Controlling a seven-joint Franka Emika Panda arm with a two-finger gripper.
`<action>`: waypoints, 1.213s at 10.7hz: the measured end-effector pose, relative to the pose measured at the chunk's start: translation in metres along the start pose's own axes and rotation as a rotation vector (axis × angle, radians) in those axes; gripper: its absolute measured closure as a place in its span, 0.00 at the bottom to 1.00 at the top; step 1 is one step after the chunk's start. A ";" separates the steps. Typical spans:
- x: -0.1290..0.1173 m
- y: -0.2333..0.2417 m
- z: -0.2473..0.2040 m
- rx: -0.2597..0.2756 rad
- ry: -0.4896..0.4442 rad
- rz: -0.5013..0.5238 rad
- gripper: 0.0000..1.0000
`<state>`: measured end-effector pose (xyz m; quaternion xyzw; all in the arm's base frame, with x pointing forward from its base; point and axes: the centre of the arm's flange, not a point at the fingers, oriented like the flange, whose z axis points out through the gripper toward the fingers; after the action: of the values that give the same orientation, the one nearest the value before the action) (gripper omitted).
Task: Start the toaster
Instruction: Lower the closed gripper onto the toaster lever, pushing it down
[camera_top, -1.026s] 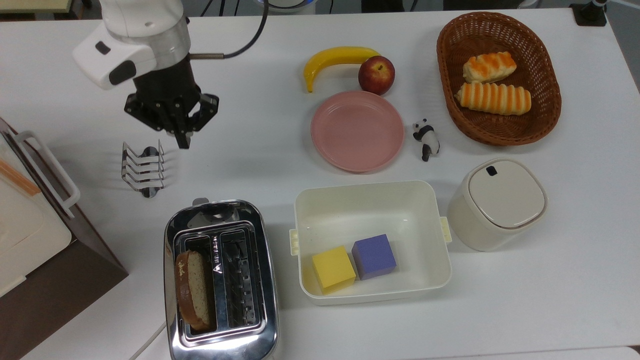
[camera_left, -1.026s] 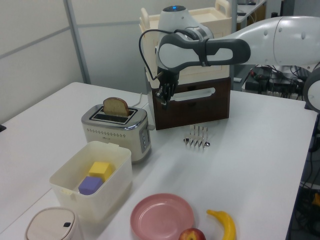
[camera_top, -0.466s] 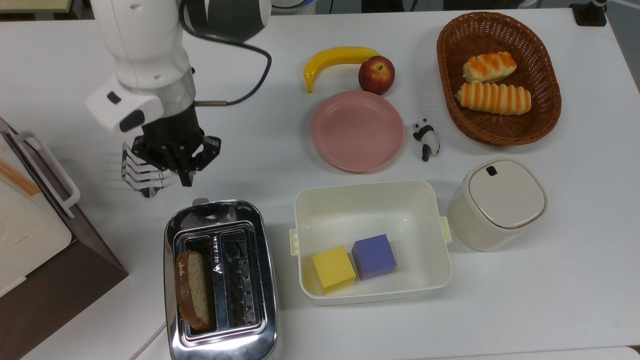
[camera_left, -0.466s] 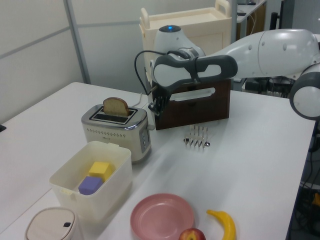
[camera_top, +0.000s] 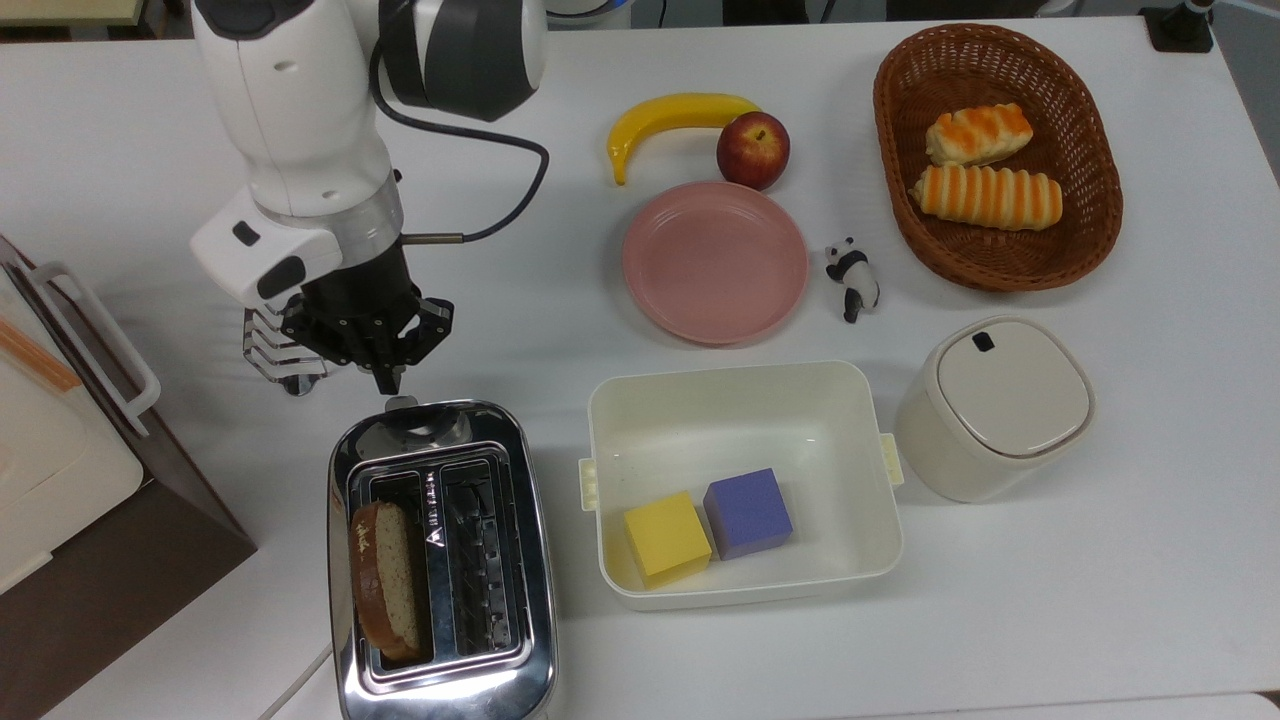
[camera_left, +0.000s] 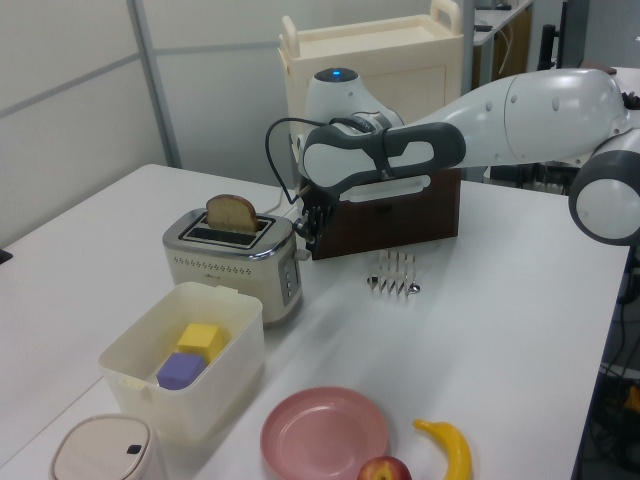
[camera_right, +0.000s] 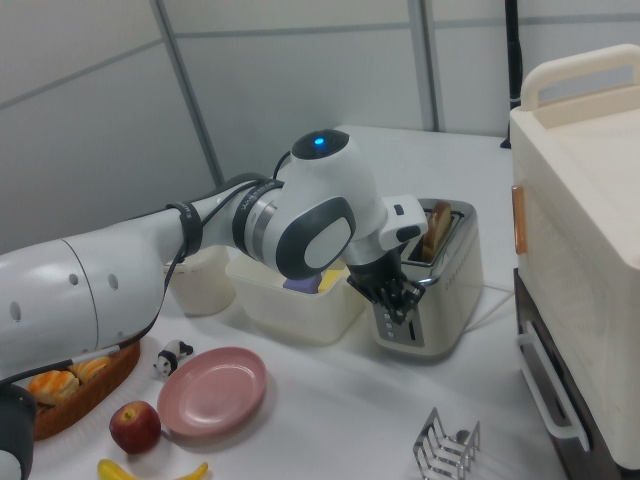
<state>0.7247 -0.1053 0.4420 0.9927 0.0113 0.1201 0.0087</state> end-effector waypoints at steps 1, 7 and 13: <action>0.000 -0.002 0.005 0.004 -0.006 -0.003 0.99; 0.004 -0.010 0.031 0.003 0.025 -0.016 0.99; 0.000 -0.009 0.063 0.005 -0.002 -0.036 0.99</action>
<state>0.7398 -0.0971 0.3812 0.9924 0.0294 0.1189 0.0082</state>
